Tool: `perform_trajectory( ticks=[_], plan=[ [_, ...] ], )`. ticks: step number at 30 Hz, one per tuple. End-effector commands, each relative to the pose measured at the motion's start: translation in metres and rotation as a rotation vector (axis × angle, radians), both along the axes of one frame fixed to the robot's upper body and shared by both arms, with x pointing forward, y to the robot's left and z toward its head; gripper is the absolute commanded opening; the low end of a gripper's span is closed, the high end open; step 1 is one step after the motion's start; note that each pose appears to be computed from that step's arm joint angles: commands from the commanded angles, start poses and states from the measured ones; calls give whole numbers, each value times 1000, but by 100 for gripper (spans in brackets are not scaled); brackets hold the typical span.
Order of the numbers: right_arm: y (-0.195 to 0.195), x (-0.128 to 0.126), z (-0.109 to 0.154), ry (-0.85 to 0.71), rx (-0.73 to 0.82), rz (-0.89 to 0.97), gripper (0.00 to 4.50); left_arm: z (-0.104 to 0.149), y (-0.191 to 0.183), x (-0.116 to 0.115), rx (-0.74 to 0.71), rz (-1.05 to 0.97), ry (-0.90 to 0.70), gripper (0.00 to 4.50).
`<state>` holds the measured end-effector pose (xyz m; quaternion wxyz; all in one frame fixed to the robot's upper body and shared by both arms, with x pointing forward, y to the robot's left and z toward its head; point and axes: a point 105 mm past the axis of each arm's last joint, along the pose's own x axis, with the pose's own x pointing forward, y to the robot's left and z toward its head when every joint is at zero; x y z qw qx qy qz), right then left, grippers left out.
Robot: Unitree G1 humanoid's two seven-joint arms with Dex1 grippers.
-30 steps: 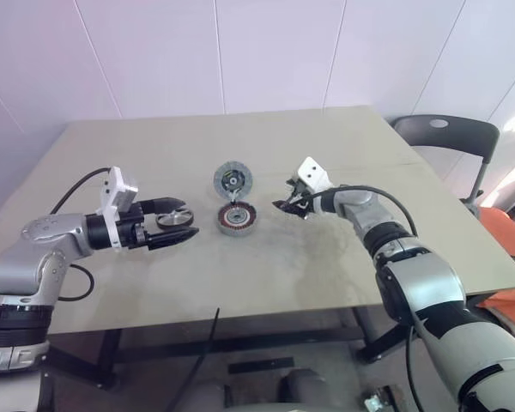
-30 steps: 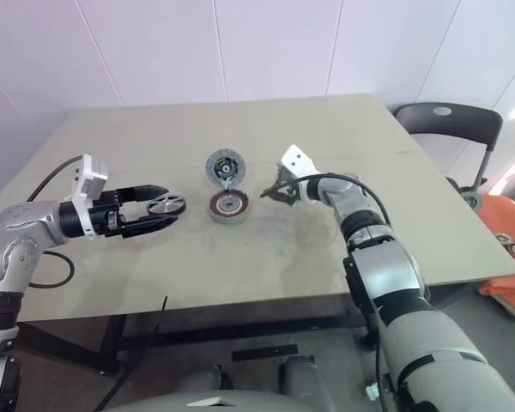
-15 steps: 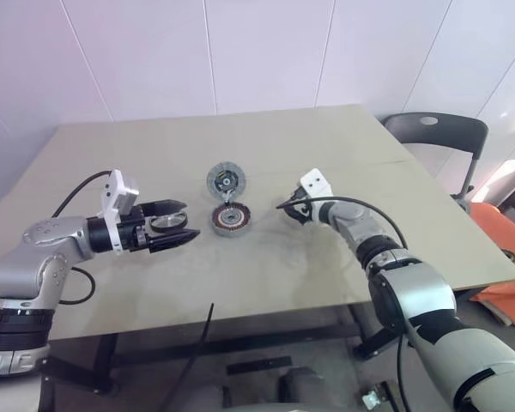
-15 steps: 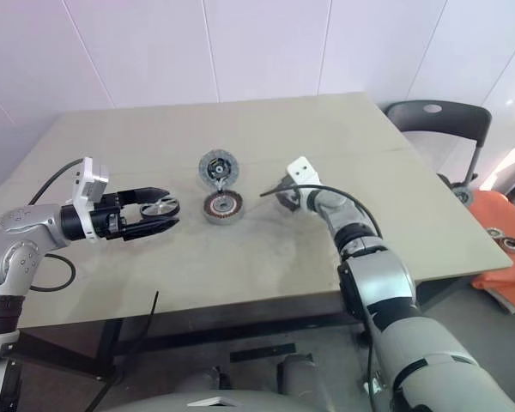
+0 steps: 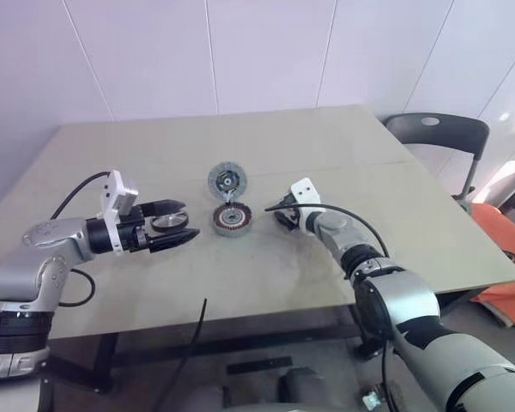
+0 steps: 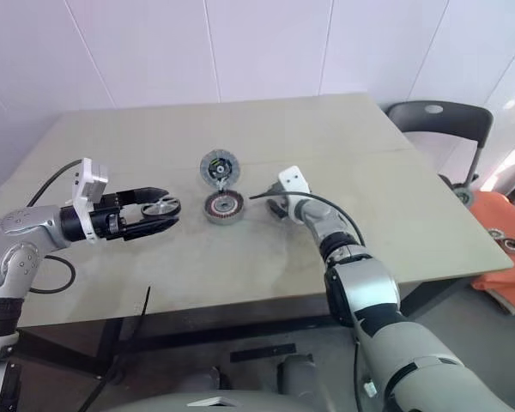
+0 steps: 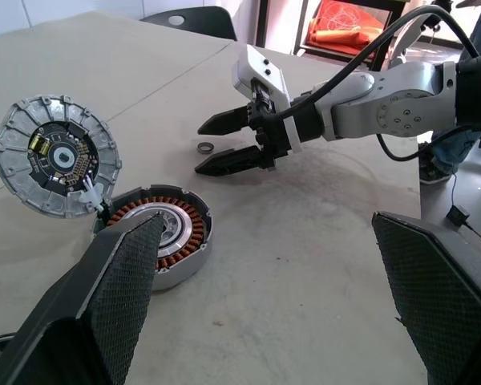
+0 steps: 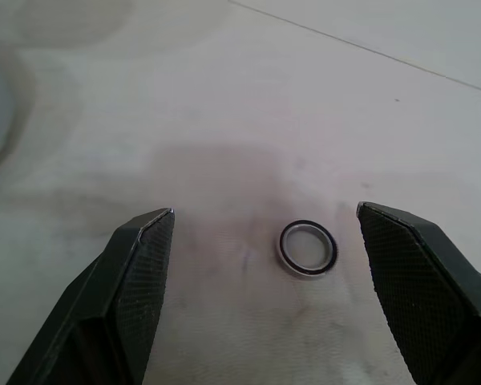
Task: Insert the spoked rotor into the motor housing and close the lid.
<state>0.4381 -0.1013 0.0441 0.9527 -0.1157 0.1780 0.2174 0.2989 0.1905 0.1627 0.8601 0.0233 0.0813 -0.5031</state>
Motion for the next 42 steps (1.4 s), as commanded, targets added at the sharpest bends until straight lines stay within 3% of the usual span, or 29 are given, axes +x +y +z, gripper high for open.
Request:
perform_trajectory(
  ticks=[1, 15, 31, 42],
  plan=[
    [-10, 3, 1, 7, 39, -74, 381, 14, 2, -2, -16, 4, -58, 444],
    [-11, -10, -25, 120, 157, -153, 381, 13, 1, -2, -22, 10, -58, 444],
    [11, -6, -15, 123, 290, -175, 381, 14, 0, -2, -33, 20, -61, 444],
    [41, -13, -19, 72, 154, -51, 381, 10, -5, -4, -48, 23, -57, 444]
  ],
)
